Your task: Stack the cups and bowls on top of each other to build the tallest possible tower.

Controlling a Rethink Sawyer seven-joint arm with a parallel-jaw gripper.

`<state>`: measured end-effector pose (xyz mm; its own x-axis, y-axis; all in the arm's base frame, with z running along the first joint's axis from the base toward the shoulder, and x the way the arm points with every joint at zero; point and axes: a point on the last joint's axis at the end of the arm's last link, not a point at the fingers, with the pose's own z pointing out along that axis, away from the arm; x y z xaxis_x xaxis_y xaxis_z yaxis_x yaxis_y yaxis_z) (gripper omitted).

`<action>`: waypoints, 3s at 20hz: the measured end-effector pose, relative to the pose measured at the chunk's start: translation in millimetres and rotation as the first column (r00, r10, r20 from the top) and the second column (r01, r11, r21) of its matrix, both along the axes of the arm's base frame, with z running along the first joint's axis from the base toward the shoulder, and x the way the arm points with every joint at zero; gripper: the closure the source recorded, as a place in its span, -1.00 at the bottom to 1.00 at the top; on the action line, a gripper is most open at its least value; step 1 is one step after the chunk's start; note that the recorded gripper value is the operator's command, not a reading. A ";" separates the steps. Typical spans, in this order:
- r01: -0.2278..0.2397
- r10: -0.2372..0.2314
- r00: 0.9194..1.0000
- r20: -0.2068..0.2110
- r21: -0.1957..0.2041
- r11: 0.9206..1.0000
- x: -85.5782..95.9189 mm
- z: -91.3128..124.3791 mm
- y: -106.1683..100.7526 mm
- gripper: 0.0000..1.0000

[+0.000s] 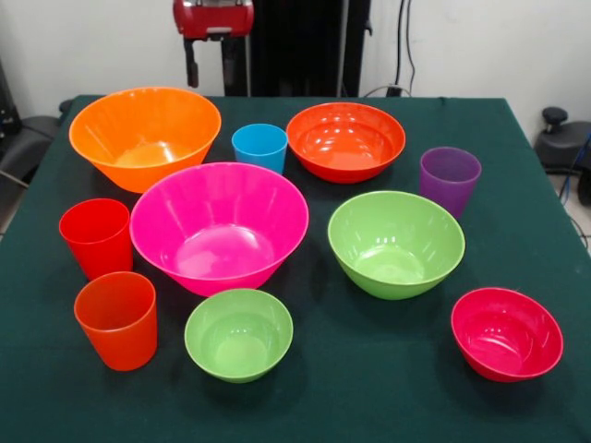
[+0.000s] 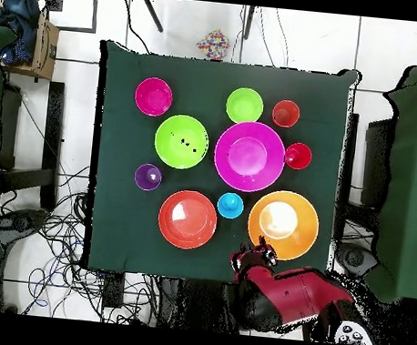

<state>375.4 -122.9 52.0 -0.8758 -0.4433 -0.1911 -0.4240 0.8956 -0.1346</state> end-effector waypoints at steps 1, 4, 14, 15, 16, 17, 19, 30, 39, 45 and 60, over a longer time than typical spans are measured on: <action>-0.001 0.001 1.000 -0.001 0.000 1.000 -0.3 -0.4 0.6 -1.00; -0.019 0.019 1.000 -0.015 -0.002 1.000 -4.1 -3.4 5.4 -1.00; -0.090 0.089 0.995 -0.054 -0.019 0.996 -17.1 -15.8 21.9 -1.00; -0.091 0.089 0.994 -0.055 -0.019 0.996 -17.9 -16.5 22.1 -1.00; -0.089 0.088 0.995 -0.055 -0.018 0.996 -19.5 -17.6 22.0 -1.00; -0.088 0.087 0.995 -0.054 -0.017 0.996 -19.8 -17.6 21.8 -1.00; -0.088 0.087 0.995 -0.050 -0.018 0.996 -19.5 -16.9 21.1 -1.00; -0.072 0.072 0.997 -0.010 -0.024 0.997 -3.8 -7.4 20.6 -1.00; -0.069 0.069 0.998 0.007 -0.025 0.997 6.6 -2.4 29.7 -1.00; -0.108 0.108 0.994 0.006 -0.024 0.994 12.6 -1.7 53.9 -1.00; 0.014 -0.015 0.998 0.060 0.018 1.000 35.0 36.0 89.5 -1.00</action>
<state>410.4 -33.3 88.0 -0.8686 -0.4271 -0.2511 -0.4028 0.9039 -0.1441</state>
